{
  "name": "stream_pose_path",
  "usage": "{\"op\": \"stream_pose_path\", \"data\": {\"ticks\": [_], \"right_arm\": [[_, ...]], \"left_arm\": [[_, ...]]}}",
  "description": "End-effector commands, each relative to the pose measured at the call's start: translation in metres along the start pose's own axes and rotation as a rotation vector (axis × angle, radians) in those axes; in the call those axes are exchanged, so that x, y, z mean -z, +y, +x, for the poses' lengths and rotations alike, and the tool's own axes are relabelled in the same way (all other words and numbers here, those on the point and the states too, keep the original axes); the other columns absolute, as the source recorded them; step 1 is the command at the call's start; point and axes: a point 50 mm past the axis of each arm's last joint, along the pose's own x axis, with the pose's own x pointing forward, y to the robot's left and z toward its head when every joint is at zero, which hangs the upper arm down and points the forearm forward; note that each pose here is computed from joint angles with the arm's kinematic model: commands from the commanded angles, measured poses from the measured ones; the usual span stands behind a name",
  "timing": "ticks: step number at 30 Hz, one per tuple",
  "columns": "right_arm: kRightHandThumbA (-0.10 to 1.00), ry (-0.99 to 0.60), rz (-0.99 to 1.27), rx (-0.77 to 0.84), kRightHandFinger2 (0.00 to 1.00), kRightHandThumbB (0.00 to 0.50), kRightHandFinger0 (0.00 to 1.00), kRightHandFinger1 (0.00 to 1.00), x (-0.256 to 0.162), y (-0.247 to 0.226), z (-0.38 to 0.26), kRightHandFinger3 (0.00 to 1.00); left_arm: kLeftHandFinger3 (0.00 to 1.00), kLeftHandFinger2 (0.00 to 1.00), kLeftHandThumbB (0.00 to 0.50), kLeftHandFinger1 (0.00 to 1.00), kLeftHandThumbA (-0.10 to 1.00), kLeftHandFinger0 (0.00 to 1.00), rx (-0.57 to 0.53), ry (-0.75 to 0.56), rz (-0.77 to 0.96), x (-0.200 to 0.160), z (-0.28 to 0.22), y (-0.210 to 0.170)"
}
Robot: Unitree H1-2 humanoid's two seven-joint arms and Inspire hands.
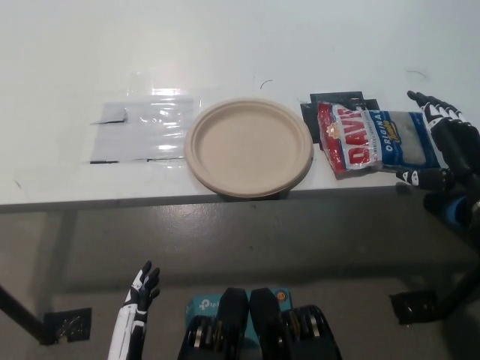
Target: The robot picks up a small bag of sunflower seeds on the right hand side and take it to the empty plate on the left hand side then pours some sunflower seeds on to the plate.
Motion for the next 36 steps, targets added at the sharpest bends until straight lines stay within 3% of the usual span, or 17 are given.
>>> {"op": "stream_pose_path", "data": {"ticks": [1, 20, 25, 36], "right_arm": [[1.00, -0.037, -0.031, 0.053, 1.00, 0.297, 1.00, 1.00, -0.008, -0.022, 0.016, 1.00], [1.00, -0.008, -0.055, 0.019, 1.00, 0.297, 1.00, 1.00, -0.003, -0.015, 0.016, 1.00], [1.00, -0.017, -0.045, 0.020, 1.00, 0.304, 1.00, 1.00, -0.006, -0.016, 0.019, 1.00], [1.00, -0.026, -0.055, 0.046, 1.00, 0.279, 1.00, 1.00, -0.013, -0.025, 0.026, 1.00]], "left_arm": [[1.00, 1.00, 0.026, 1.00, 1.00, 1.00, 0.008, -0.043, 0.003, -0.006, -0.002, 0.000], [1.00, 1.00, 0.033, 1.00, 1.00, 1.00, 0.008, -0.031, -0.009, -0.003, -0.005, 0.000], [1.00, 1.00, 0.081, 1.00, 1.00, 1.00, 0.006, -0.019, 0.006, -0.004, -0.004, 0.000], [1.00, 1.00, 0.068, 1.00, 1.00, 1.00, 0.008, -0.020, 0.026, -0.005, -0.003, 0.001]]}}
